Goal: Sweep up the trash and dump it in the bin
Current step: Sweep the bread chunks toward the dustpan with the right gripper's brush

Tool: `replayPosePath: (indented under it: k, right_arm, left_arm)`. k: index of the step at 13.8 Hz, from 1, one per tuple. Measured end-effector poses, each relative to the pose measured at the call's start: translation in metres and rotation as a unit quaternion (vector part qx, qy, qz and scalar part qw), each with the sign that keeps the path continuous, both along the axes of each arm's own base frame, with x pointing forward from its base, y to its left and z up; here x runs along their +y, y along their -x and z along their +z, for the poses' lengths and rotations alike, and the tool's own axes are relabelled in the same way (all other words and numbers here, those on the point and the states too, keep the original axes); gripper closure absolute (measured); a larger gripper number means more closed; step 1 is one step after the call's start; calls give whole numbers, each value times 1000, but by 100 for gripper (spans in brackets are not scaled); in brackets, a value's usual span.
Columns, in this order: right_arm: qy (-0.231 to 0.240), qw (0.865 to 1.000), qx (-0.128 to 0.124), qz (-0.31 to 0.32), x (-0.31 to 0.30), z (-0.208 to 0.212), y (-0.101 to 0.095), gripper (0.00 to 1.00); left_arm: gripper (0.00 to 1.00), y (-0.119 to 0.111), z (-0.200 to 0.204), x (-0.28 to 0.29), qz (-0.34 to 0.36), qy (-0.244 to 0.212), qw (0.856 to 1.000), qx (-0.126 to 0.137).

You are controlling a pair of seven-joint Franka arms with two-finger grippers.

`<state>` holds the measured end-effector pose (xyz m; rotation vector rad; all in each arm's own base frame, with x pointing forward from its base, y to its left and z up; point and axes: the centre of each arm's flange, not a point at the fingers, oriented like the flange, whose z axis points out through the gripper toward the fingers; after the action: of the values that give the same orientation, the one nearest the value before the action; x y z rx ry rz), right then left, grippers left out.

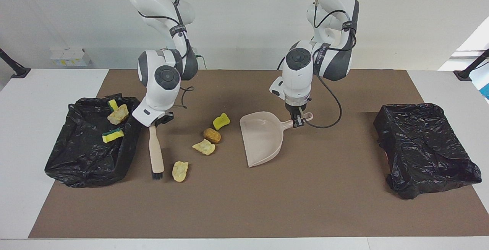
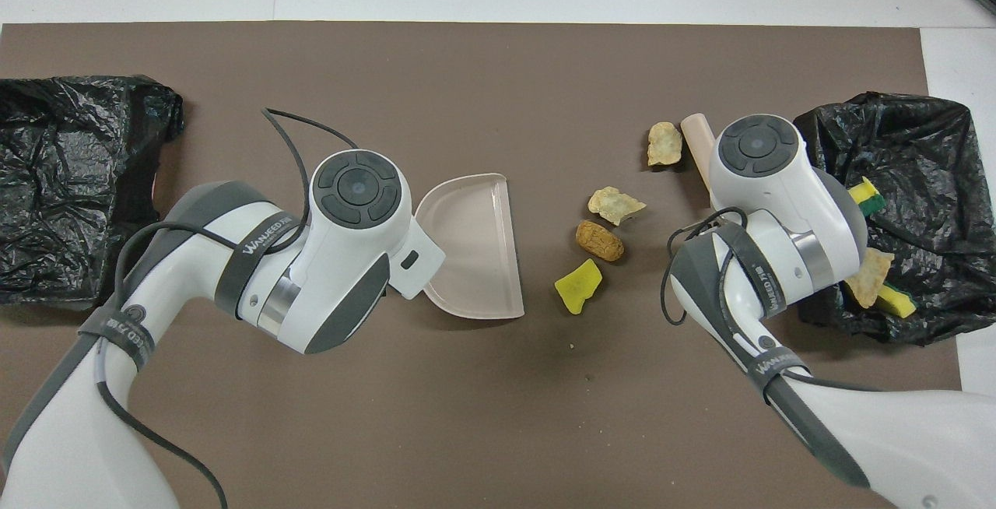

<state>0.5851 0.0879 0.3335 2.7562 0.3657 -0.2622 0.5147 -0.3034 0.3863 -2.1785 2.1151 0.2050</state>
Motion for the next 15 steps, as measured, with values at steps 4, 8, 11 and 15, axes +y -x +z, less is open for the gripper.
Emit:
replayPosePath:
  k: [4, 8, 11, 15]
  right_arm:
    - [-50, 999, 12, 15, 38, -5, 12, 74]
    - [-52, 997, 20, 54, 67, -6, 36, 74]
    - [-84, 995, 29, 44, 99, -5, 55, 74]
    - [-111, 994, 25, -5, 136, -3, 71, 74]
  left_arm:
    - [68, 21, -10, 9, 10, -9, 1000, 9]
    - [68, 38, -14, 11, 53, -18, 998, 8]
    - [68, 47, -18, 15, 88, -24, 996, 7]
    - [68, 51, -19, 18, 97, -27, 995, 7]
